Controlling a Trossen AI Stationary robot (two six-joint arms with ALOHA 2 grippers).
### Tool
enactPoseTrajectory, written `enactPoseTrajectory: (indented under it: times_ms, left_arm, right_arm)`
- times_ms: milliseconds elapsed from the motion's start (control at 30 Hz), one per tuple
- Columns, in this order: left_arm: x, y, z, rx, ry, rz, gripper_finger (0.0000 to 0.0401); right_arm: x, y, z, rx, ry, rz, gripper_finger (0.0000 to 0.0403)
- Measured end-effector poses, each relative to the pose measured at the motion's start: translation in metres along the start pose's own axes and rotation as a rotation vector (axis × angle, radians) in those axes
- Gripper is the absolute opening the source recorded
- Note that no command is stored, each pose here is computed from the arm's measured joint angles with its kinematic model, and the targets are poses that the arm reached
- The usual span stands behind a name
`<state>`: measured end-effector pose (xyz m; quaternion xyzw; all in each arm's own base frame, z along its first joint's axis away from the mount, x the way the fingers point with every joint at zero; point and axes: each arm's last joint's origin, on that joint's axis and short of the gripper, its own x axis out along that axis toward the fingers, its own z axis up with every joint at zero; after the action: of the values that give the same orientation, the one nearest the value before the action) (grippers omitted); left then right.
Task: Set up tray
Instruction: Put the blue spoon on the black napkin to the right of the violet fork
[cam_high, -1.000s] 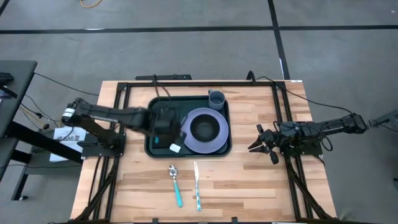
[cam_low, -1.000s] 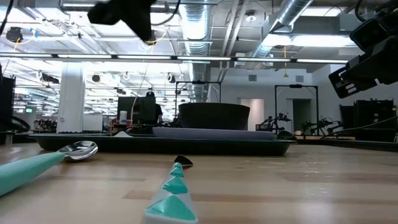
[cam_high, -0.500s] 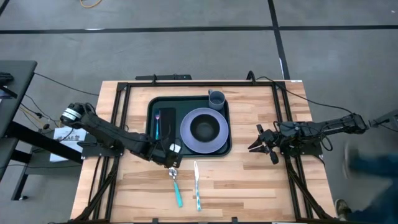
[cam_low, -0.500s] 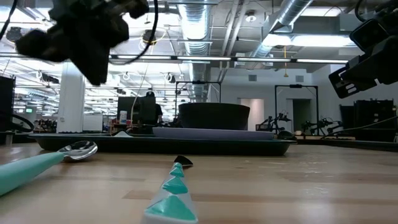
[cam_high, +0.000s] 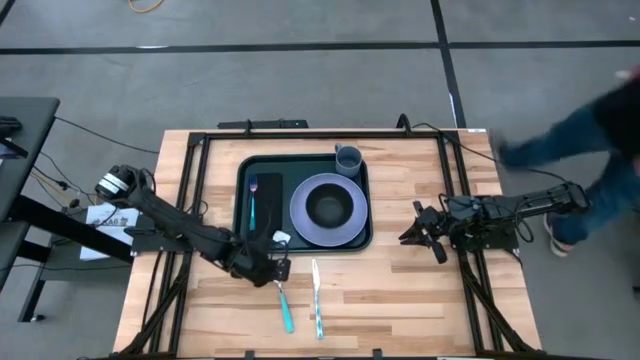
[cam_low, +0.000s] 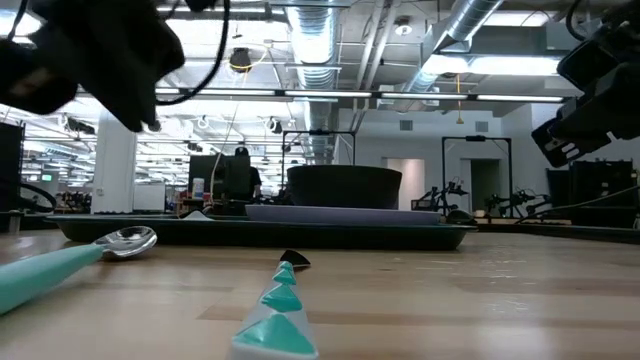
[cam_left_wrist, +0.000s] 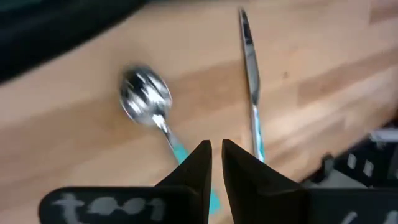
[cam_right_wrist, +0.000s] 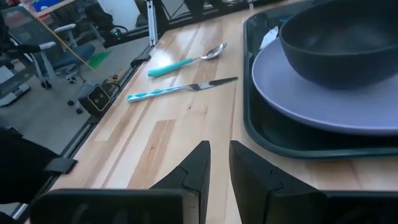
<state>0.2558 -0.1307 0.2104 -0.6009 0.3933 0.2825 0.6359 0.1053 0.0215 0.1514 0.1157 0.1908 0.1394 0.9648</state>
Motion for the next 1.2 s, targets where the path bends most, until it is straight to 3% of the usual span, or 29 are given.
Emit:
enactPoseTrajectory:
  times_ms: [333, 733, 833, 1000, 1200]
  left_arm:
    - [-0.005, 0.002, -0.026, 0.017, -0.014, -0.089, 0.0026]
    - [-0.003, -0.01, -0.016, 0.251, 0.077, -0.138, 0.0032]
    - [-0.002, -0.011, -0.013, 0.319, 0.101, -0.141, 0.0061]
    - [-0.001, -0.012, -0.009, 0.424, 0.079, -0.142, 0.0145]
    - [-0.002, -0.014, -0.006, 0.434, -0.015, -0.164, 0.0213]
  right_arm:
    - [0.0, 0.0, 0.0, -0.007, 0.001, -0.003, 0.0053]
    - [0.0, 0.0, 0.0, -0.006, 0.002, -0.003, 0.0053]
    - [0.0, 0.0, 0.0, -0.006, 0.002, -0.003, 0.0053]
    - [0.0, -0.001, 0.0, 0.072, 0.001, -0.017, 0.0053]
    - [0.0, -0.001, 0.0, 0.134, 0.0, -0.019, 0.0053]
